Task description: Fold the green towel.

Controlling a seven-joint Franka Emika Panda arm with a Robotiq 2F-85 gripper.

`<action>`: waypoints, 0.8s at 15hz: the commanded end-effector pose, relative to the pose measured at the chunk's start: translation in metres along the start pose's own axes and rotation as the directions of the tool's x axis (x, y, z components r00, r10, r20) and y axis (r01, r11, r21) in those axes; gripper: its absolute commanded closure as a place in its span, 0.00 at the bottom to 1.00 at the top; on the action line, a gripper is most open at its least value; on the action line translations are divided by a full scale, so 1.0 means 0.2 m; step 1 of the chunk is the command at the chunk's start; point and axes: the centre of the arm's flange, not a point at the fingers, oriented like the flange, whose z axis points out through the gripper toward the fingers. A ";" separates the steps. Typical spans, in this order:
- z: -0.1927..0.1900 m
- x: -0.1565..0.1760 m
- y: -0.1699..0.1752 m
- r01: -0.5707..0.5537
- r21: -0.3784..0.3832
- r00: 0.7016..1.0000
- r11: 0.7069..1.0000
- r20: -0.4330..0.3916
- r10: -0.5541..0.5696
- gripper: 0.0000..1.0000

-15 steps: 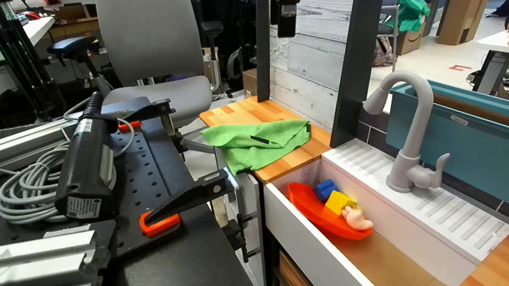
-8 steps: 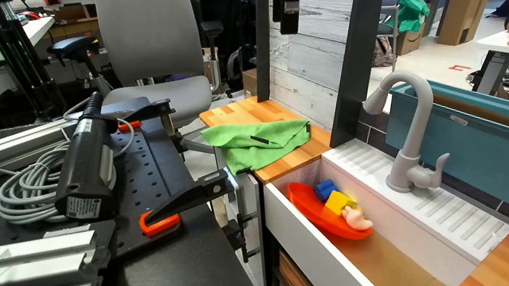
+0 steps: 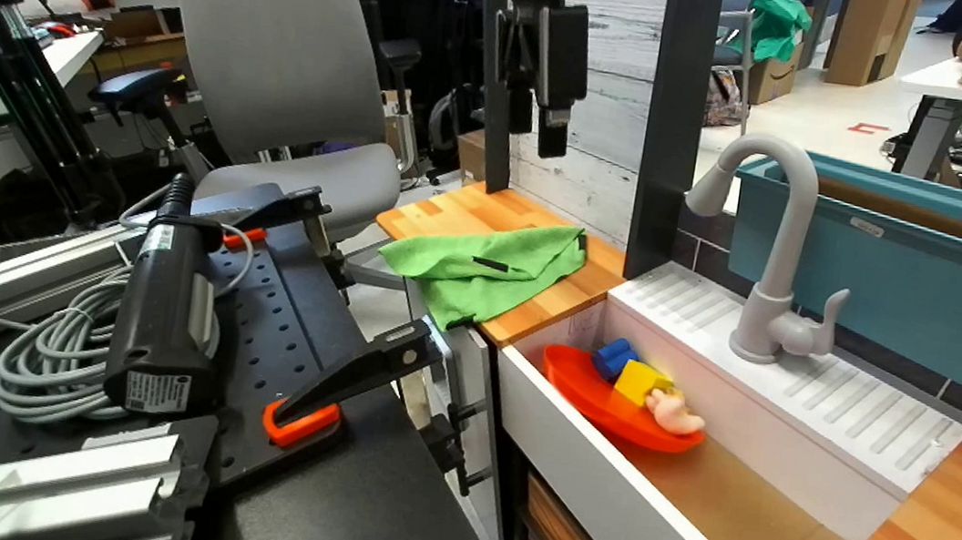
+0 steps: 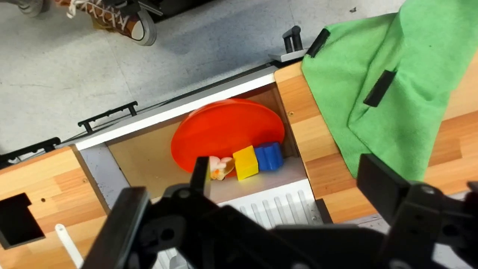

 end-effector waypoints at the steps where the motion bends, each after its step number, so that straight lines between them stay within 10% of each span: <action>1: 0.22 0.20 -0.12 0.066 -0.043 0.997 0.997 -0.030 -0.067 0.00; 12: 0.80 0.42 -0.48 0.201 -0.017 0.979 0.980 -0.044 -0.201 0.00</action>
